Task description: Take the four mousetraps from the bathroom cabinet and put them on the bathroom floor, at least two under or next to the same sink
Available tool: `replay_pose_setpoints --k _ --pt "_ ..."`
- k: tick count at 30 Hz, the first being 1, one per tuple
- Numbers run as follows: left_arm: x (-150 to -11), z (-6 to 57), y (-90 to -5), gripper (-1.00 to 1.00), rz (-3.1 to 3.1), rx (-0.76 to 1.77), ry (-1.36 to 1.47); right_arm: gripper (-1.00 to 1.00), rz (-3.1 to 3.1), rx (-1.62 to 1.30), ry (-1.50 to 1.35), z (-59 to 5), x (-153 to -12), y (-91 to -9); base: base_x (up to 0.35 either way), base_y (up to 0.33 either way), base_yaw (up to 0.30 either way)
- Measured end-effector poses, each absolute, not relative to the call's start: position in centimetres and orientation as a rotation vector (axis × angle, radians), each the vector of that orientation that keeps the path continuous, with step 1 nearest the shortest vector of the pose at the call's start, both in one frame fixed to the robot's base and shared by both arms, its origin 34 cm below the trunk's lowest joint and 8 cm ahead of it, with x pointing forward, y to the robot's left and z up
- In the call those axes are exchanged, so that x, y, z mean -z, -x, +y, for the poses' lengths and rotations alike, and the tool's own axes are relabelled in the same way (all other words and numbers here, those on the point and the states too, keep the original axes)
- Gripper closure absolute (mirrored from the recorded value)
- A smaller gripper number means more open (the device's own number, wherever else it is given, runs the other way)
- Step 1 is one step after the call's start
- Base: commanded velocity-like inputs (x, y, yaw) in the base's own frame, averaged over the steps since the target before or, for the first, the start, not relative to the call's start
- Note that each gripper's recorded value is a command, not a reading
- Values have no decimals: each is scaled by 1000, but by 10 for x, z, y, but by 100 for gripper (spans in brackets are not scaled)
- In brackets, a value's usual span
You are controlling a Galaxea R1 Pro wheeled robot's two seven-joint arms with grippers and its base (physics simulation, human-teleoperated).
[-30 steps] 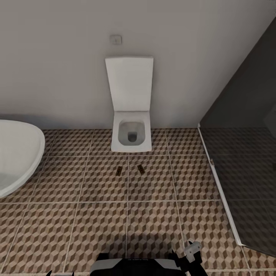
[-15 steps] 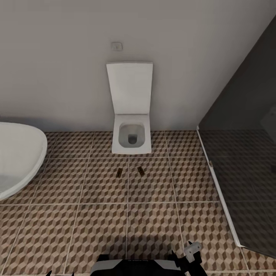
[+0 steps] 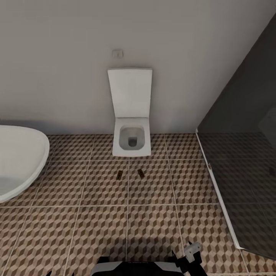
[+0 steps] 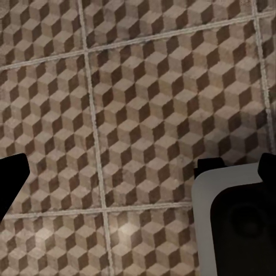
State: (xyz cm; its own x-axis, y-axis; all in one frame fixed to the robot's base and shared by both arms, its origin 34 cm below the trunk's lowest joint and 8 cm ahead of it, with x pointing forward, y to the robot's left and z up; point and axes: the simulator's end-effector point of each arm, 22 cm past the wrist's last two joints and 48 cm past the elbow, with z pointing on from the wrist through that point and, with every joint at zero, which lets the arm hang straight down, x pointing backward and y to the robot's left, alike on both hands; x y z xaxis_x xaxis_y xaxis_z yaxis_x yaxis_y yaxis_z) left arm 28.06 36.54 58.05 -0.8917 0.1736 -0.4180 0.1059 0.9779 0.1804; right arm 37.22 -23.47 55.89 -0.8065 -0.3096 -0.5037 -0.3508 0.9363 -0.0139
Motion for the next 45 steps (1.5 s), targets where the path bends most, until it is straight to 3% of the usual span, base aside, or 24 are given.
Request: replay_pose_setpoints --k 45 --pt "-610 365 -299 -100 2609 -214 -188 -100 2503 -89 467 -235 -595 -393 0 0 0"
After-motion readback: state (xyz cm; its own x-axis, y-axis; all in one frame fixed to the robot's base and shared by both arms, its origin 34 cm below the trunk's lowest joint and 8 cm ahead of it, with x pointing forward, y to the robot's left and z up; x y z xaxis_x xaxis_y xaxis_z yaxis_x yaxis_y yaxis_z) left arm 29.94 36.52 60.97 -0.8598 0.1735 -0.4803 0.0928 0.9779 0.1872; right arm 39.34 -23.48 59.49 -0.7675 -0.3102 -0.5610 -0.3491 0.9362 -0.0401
